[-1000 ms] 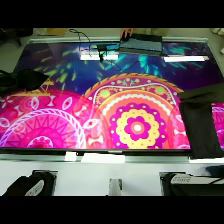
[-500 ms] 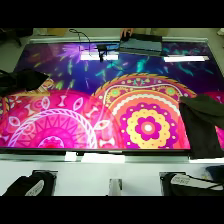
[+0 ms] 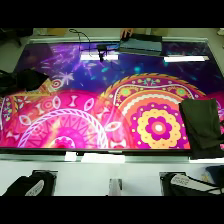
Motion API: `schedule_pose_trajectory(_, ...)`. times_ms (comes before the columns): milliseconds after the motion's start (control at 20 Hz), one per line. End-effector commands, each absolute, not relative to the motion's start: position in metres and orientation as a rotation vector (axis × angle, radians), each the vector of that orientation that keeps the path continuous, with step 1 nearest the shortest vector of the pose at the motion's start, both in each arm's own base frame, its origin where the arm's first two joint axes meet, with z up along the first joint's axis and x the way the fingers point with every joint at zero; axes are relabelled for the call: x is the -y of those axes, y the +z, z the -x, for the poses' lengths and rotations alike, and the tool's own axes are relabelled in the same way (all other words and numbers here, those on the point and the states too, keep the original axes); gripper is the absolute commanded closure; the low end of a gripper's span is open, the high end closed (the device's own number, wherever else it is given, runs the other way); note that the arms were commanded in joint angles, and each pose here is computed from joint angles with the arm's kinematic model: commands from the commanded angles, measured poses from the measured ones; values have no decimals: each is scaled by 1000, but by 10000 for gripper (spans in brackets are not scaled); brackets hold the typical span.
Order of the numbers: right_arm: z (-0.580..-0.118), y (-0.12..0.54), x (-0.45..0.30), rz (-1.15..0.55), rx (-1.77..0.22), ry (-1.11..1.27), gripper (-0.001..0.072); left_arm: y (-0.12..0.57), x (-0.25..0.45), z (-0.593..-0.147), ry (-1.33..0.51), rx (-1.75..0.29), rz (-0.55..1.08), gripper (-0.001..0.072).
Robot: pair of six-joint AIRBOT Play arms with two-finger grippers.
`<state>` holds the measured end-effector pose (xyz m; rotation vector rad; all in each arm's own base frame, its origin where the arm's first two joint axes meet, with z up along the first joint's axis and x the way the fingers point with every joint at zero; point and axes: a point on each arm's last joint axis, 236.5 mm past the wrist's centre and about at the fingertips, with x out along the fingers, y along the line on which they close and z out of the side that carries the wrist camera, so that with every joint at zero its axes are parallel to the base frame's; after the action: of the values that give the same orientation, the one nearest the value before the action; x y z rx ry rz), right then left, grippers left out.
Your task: Fold the shirts.
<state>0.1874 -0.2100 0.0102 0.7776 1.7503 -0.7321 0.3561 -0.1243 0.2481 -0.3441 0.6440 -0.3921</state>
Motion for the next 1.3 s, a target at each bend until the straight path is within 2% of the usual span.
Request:
schedule_pose_trajectory(0, -169, -7, 210, -750, -1809, -775, 682, 248, 125, -356, -392, -645, 344, 669)
schedule_pose_trajectory(50, -166, -8, 214, -735, -1809, -798, 639, 248, 125, -356, -392, -645, 344, 669)
schedule_pose_trajectory(100, -164, -7, 217, -720, -1810, -811, 536, 248, 125, -356, -392, -645, 344, 669)
schedule_pose_trajectory(200, -159, -6, 224, -692, -1818, -839, 438, 248, 125, -356, -392, -645, 344, 669)
schedule_pose_trajectory(300, -156, -3, 228, -652, -1827, -828, 209, 248, 124, -356, -392, -644, 344, 669)
schedule_pose_trajectory(350, -162, 1, 233, -641, -1796, -832, 154, 250, 124, -358, -391, -635, 345, 669)
schedule_pose_trajectory(450, -194, 25, 252, -626, -1626, -830, 154, 259, 122, -365, -385, -585, 344, 671)
schedule_pose_trajectory(550, -256, 78, 274, -568, -1328, -777, 155, 253, 119, -370, -384, -613, 257, 673)
schedule_pose_trajectory(700, -381, 192, 235, -333, -874, -466, 151, 210, 96, -389, -269, -813, -12, 673)
schedule_pose_trajectory(750, -407, 213, 202, -288, -805, -378, 151, 193, 84, -398, -198, -875, -104, 673)
schedule_pose_trajectory(850, -431, 207, 131, -233, -853, -249, 151, 157, 62, -409, -27, -998, -223, 670)
schedule_pose_trajectory(900, -432, 184, 102, -239, -950, -230, 151, 136, 62, -409, 16, -1063, -222, 635)
schedule_pose_trajectory(950, -427, 158, 77, -262, -1068, -214, 150, 116, 66, -405, 27, -1137, -206, 473)
schedule_pose_trajectory(1000, -418, 131, 50, -289, -1203, -178, 146, 92, 70, -395, 28, -1237, -197, 256)
schedule_pose_trajectory(1050, -409, 111, 27, -296, -1316, -131, 142, 71, 71, -382, 28, -1333, -200, 79)
schedule_pose_trajectory(1100, -400, 95, 9, -285, -1413, -94, 117, 57, 68, -371, 37, -1394, -212, 45)
schedule_pose_trajectory(1150, -395, 87, -1, -264, -1461, -77, 95, 54, 72, -369, 20, -1389, -205, 53)
schedule_pose_trajectory(1250, -396, 83, -14, -241, -1474, -51, 57, 70, 89, -380, -35, -1272, -155, 53)
